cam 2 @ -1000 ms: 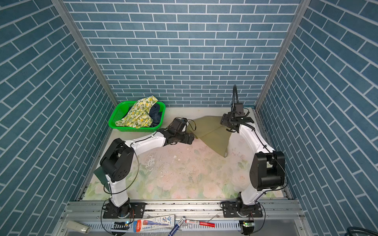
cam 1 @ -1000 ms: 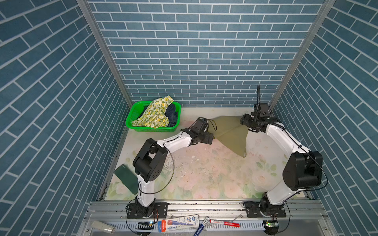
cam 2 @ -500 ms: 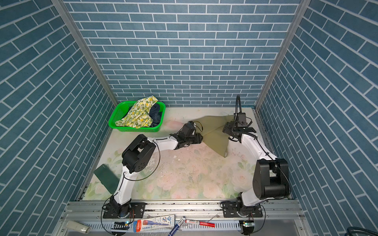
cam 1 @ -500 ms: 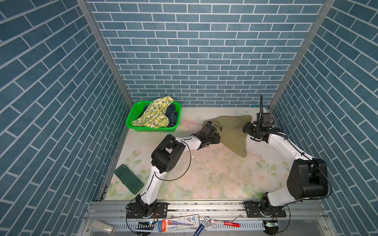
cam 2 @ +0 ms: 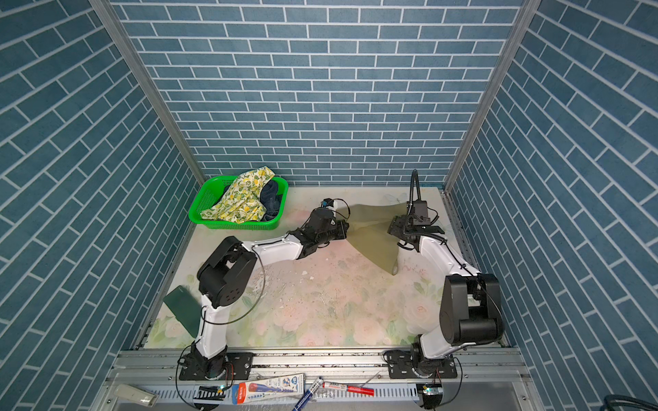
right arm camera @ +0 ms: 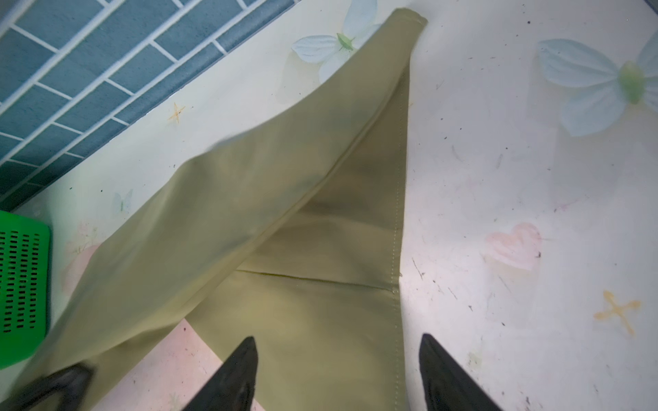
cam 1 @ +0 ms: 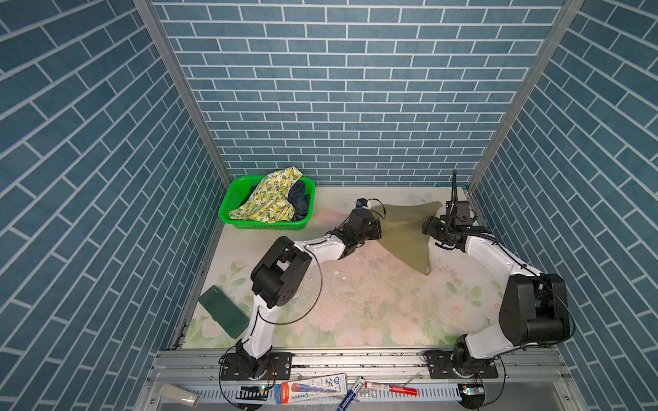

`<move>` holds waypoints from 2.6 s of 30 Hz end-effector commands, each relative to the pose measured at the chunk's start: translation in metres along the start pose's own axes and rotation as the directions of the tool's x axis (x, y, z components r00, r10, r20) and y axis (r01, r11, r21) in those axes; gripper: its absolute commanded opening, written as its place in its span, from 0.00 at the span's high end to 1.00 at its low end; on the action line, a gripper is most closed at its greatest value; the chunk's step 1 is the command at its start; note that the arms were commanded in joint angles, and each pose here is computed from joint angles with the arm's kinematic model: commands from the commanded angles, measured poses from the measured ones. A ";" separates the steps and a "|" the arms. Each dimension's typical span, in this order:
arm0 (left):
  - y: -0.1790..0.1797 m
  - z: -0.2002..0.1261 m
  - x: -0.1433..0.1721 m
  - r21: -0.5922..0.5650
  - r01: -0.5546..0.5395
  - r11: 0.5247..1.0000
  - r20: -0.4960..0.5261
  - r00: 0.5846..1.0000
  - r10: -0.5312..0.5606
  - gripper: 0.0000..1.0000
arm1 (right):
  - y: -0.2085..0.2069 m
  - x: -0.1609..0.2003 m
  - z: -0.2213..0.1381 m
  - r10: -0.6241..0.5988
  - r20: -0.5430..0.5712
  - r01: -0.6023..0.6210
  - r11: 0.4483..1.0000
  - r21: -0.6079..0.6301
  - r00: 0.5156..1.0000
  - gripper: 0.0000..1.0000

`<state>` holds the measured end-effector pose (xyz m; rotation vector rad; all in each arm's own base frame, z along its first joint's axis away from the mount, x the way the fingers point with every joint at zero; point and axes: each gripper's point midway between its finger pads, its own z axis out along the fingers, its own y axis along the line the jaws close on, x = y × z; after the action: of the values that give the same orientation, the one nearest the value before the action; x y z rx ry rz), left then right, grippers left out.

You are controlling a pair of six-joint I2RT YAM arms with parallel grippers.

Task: Fold and stack skirts
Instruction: Flatten out the skirt at the top-center of the table.

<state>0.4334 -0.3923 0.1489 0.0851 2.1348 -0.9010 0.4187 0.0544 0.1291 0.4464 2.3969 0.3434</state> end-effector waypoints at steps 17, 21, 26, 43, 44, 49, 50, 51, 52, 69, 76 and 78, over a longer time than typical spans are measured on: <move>0.094 -0.076 0.038 -0.170 0.027 0.985 -0.089 0.995 -0.043 1.00 | -0.038 0.001 0.044 0.265 -0.074 -0.263 0.964 0.039 0.961 0.31; 0.095 -0.075 0.039 -0.170 0.026 0.985 -0.094 0.995 -0.042 1.00 | -0.049 0.016 0.046 0.324 -0.107 -0.322 0.946 0.034 0.940 0.34; 0.095 -0.075 0.039 -0.172 0.023 0.985 -0.096 0.995 -0.040 1.00 | -0.053 0.035 0.052 0.372 -0.150 -0.371 0.928 0.036 0.916 0.36; 0.093 -0.076 0.035 -0.177 0.020 0.984 -0.094 0.995 -0.037 1.00 | -0.056 0.058 0.075 0.471 -0.198 -0.478 0.878 0.013 0.860 0.65; 0.093 -0.076 0.034 -0.178 0.019 0.984 -0.095 0.995 -0.037 1.00 | -0.056 0.057 0.074 0.469 -0.193 -0.476 0.879 0.013 0.862 0.69; 0.092 -0.076 0.033 -0.177 0.018 0.984 -0.094 0.995 -0.036 1.00 | -0.053 0.052 0.072 0.450 -0.180 -0.459 0.888 -0.011 0.875 1.00; 0.092 -0.076 0.032 -0.177 0.019 0.984 -0.094 0.995 -0.036 1.00 | -0.053 0.047 0.070 0.444 -0.166 -0.452 0.892 -0.012 0.881 1.00; 0.091 -0.076 0.031 -0.175 0.019 0.984 -0.093 0.995 -0.036 1.00 | -0.052 0.042 0.066 0.436 -0.149 -0.442 0.897 -0.013 0.888 1.00; 0.088 -0.076 0.028 -0.172 0.014 0.985 -0.093 0.995 -0.030 1.00 | -0.051 0.034 0.061 0.425 -0.132 -0.431 0.902 -0.016 0.895 1.00; -0.024 -0.218 -0.109 -0.067 -0.175 0.982 0.197 0.963 0.185 1.00 | 0.031 -0.110 -0.189 0.074 0.383 -0.030 0.992 -0.119 0.921 1.00; -0.057 -0.285 -0.111 -0.045 -0.263 0.964 0.277 0.924 0.265 1.00 | 0.047 -0.112 -0.290 0.000 0.522 0.077 0.989 -0.127 0.853 1.00; -0.067 -0.293 -0.109 -0.029 -0.283 0.959 0.277 0.919 0.280 1.00 | 0.052 -0.116 -0.313 0.000 0.544 0.091 0.986 -0.139 0.839 1.00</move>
<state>0.2955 -0.2464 0.3953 0.2507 1.7664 -0.8189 0.3261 0.0358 0.4213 0.3448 1.8387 0.4623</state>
